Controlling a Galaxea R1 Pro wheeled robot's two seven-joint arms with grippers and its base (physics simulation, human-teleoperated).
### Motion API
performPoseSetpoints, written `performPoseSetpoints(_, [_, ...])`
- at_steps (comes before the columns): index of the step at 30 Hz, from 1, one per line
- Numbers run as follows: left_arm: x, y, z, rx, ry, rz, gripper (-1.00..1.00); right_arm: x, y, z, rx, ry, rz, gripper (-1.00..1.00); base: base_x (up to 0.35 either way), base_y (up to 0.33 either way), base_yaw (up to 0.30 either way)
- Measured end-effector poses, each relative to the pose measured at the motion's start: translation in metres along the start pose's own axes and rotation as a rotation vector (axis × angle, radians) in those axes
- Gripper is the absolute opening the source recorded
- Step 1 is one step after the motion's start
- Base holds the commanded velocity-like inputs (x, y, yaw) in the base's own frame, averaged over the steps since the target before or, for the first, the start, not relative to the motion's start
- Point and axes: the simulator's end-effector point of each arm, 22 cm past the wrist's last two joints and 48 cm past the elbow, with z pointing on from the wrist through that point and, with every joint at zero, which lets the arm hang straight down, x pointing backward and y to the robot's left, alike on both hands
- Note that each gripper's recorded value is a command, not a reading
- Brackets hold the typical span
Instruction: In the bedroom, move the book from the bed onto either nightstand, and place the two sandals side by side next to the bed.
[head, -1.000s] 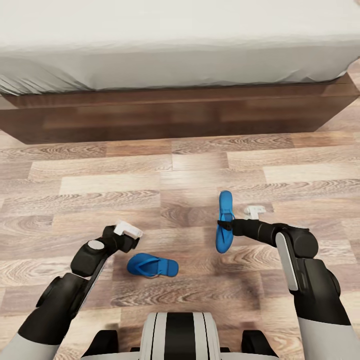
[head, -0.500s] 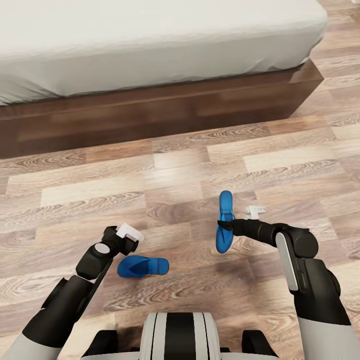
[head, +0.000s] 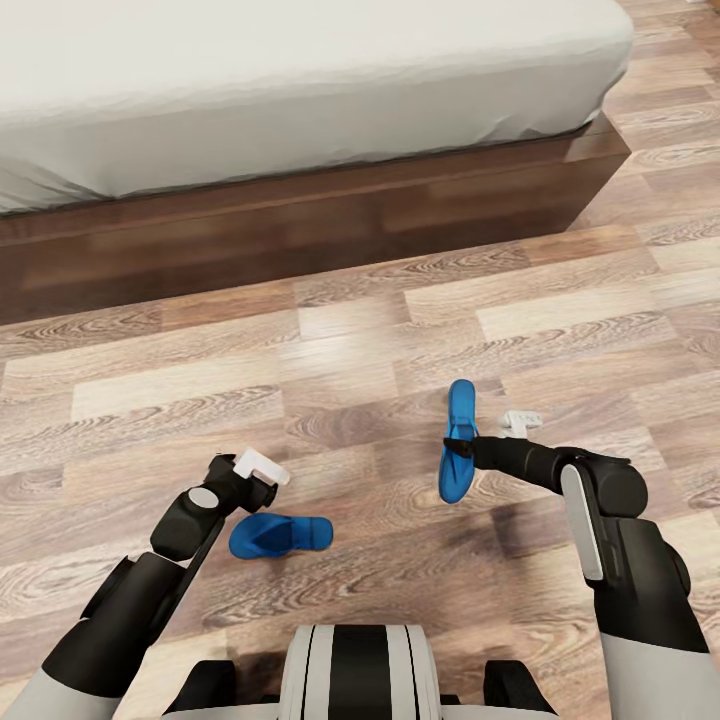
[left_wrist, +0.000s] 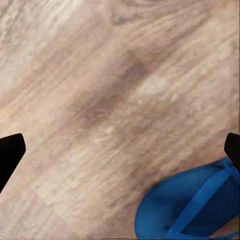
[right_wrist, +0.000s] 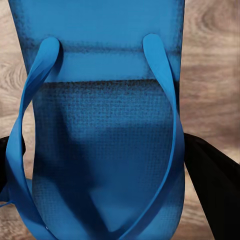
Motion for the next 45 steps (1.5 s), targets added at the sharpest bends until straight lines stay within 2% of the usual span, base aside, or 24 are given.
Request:
performPoseSetpoints(2, [0.002, -0.006, -0.002, 0.041, 0.002, 0.008, 1.0, 0.0, 0.0, 0.0, 0.0, 0.0, 0.0, -1.0, -0.002, 0.003, 0.0])
performPoseSetpoints(3, [0.007, -0.011, -0.004, 0.099, 0.01, 0.023, 1.0, 0.0, 0.0, 0.0, 0.0, 0.001, 0.0, -1.0, -0.001, 0.002, 0.0])
performPoseSetpoints(6, [0.017, -0.021, -0.008, 0.202, 0.031, 0.049, 1.0, 0.0, 0.001, 0.0, -0.001, 0.001, -0.001, -1.0, -0.001, 0.001, 0.0])
performPoseSetpoints(8, [0.026, -0.026, -0.013, 0.28, 0.058, 0.083, 1.0, 0.0, 0.001, 0.0, -0.002, 0.001, -0.002, -1.0, 0.0, 0.0, 0.0])
performPoseSetpoints(11, [0.034, -0.032, -0.017, 0.342, 0.096, 0.108, 1.0, 0.001, 0.003, 0.001, -0.004, 0.003, -0.005, -1.0, 0.0, 0.0, 0.0])
performPoseSetpoints(14, [0.037, -0.038, -0.015, 0.372, 0.122, 0.13, 1.0, 0.001, 0.003, 0.001, -0.004, 0.003, -0.006, -1.0, 0.0, 0.0, 0.0])
performPoseSetpoints(15, [0.039, -0.039, -0.012, 0.372, 0.141, 0.159, 1.0, 0.001, 0.003, 0.001, -0.004, 0.003, -0.006, -1.0, 0.0, 0.0, 0.0])
performPoseSetpoints(16, [0.047, -0.041, -0.005, 0.351, 0.181, 0.228, 1.0, 0.0, 0.003, 0.001, -0.004, 0.003, -0.006, -1.0, 0.0, 0.0, 0.0])
performPoseSetpoints(20, [0.057, -0.046, 0.011, 0.293, 0.231, 0.345, 1.0, 0.001, 0.003, 0.001, -0.006, 0.004, -0.007, -1.0, 0.0, 0.0, 0.0])
performPoseSetpoints(26, [0.067, -0.051, 0.032, 0.221, 0.272, 0.393, 1.0, 0.001, 0.003, 0.001, -0.006, 0.004, -0.007, -1.0, 0.0, 0.0, 0.0])
performPoseSetpoints(28, [0.07, -0.058, 0.036, 0.216, 0.28, 0.41, 1.0, 0.001, 0.003, 0.001, -0.006, 0.004, -0.007, -1.0, 0.0, 0.0, 0.0])
performPoseSetpoints(30, [0.075, -0.071, 0.04, 0.218, 0.293, 0.45, 1.0, 0.001, 0.004, 0.002, -0.006, 0.004, -0.008, -1.0, 0.0, 0.0, 0.0])
performPoseSetpoints(32, [0.074, -0.077, 0.042, 0.227, 0.279, 0.47, 1.0, 0.001, 0.003, 0.001, -0.005, 0.004, -0.008, -1.0, 0.0, 0.0, 0.0])
performPoseSetpoints(39, [0.072, -0.086, 0.043, 0.246, 0.265, 0.482, 1.0, 0.001, 0.003, 0.001, -0.004, 0.004, -0.008, -1.0, 0.0, 0.0, 0.0])
performPoseSetpoints(45, [0.078, -0.105, 0.045, 0.275, 0.277, 0.506, 1.0, 0.001, 0.004, 0.001, -0.006, 0.004, -0.008, -1.0, 0.0, 0.0, 0.0])
